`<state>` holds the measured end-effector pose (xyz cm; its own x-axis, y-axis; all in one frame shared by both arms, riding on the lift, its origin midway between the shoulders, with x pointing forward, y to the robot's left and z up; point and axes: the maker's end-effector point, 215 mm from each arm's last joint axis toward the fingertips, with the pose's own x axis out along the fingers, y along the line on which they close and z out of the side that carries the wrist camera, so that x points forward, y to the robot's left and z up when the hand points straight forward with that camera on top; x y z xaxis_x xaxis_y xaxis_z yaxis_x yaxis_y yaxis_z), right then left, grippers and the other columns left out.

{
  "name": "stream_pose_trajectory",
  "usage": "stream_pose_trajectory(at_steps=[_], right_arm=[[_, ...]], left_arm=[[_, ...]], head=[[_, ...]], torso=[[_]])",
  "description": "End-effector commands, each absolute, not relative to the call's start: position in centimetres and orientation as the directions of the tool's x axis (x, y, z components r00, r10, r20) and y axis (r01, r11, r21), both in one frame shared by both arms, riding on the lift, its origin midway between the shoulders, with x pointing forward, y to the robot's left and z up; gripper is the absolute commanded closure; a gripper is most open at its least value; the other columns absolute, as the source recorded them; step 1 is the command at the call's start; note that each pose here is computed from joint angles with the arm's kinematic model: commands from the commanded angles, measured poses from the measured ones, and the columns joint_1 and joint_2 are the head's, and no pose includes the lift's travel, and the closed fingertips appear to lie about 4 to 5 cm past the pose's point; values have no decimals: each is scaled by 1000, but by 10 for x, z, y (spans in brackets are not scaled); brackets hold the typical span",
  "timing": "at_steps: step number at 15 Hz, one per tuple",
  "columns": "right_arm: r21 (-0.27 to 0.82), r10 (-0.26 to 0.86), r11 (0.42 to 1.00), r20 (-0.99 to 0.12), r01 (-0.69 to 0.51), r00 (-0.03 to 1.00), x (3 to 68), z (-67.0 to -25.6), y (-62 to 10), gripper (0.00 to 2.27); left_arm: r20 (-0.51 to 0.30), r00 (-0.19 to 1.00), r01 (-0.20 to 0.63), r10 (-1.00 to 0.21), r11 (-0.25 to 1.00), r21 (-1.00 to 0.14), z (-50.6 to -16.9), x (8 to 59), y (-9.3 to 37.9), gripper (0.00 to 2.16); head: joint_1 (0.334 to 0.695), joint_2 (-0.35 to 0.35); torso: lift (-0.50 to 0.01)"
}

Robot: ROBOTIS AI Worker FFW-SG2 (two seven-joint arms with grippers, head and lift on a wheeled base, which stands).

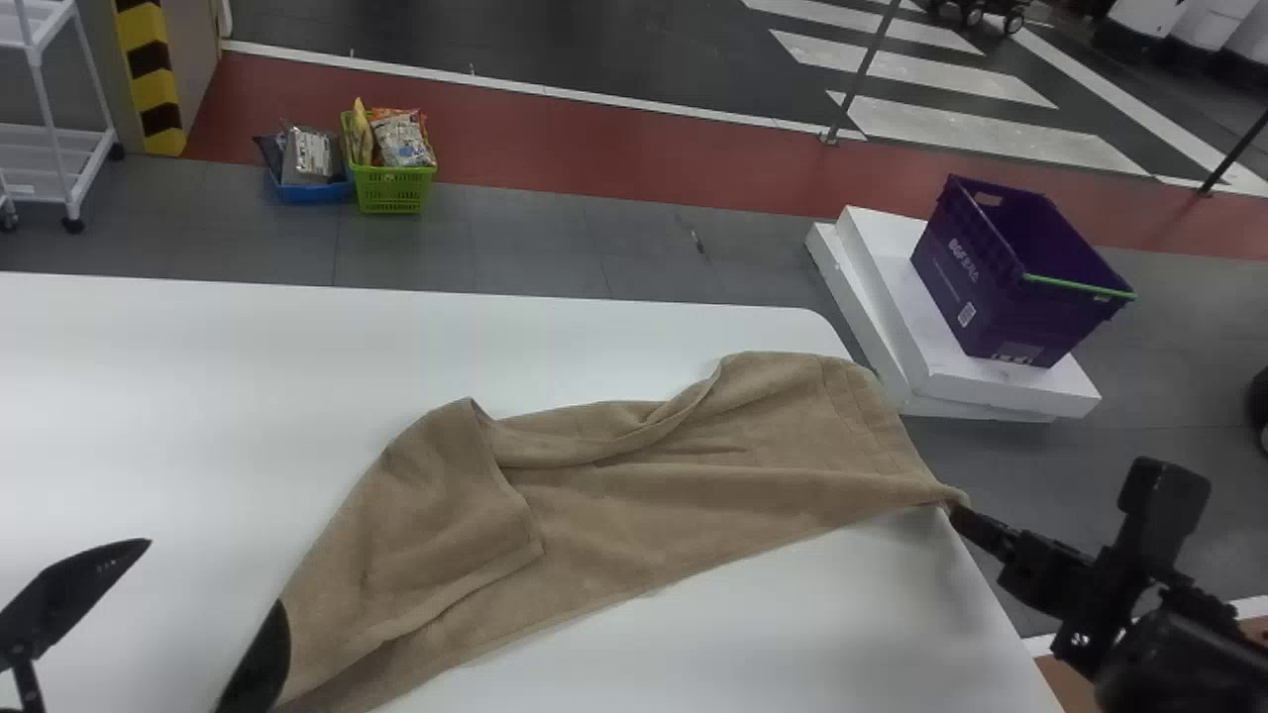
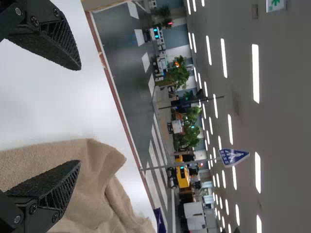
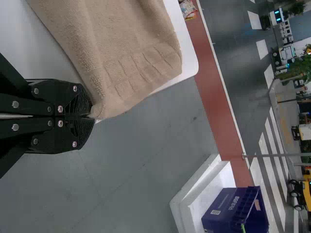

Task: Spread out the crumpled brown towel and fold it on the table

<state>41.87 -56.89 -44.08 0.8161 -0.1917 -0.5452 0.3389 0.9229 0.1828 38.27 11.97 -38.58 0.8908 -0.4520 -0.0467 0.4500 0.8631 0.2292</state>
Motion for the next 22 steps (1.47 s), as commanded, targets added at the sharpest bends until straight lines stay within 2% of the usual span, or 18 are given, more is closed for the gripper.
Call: stream_pose_trajectory(at_steps=[1, 4, 5, 7, 10, 15, 17, 19, 22], right_arm=[[190, -176, 926, -546, 325, 819, 422, -444, -558, 1629], [188, -160, 935, -535, 302, 829, 426, -442, -543, 1629], [185, -162, 935, -535, 301, 830, 425, -442, -543, 1629], [180, -171, 935, -529, 306, 831, 422, -441, -548, 1629], [175, -185, 934, -513, 313, 838, 417, -436, -556, 1629], [168, -191, 935, -503, 312, 843, 417, -434, -563, 1629], [168, -186, 937, -499, 306, 846, 418, -433, -562, 1629], [176, -183, 937, -487, 301, 854, 419, -430, -562, 1629], [169, -185, 939, -487, 300, 854, 419, -427, -565, 1629]], left_arm=[[-26, 875, 476, -484, 848, 232, -378, 380, 101, 147], [-17, 864, 491, -504, 832, 260, -368, 381, 82, 144], [-46, 859, 503, -511, 822, 266, -374, 379, 71, 144], [-49, 855, 509, -517, 815, 276, -372, 378, 56, 144], [-104, 849, 522, -517, 793, 316, -387, 369, 56, 147], [-269, 876, 478, -400, 796, 372, -416, 359, 114, 215], [-335, 886, 442, -322, 807, 392, -423, 353, 153, 218], [-372, 887, 418, -274, 819, 394, -419, 346, 183, 218], [-396, 873, 429, -283, 833, 349, -398, 330, 205, 333]], head=[[695, -350], [695, -350], [695, -350], [695, -350], [695, -350], [695, -350], [695, -350], [695, -350], [695, -350]], torso=[[-127], [-127], [-127], [-127], [-127], [-127], [-127], [-127], [-127]])
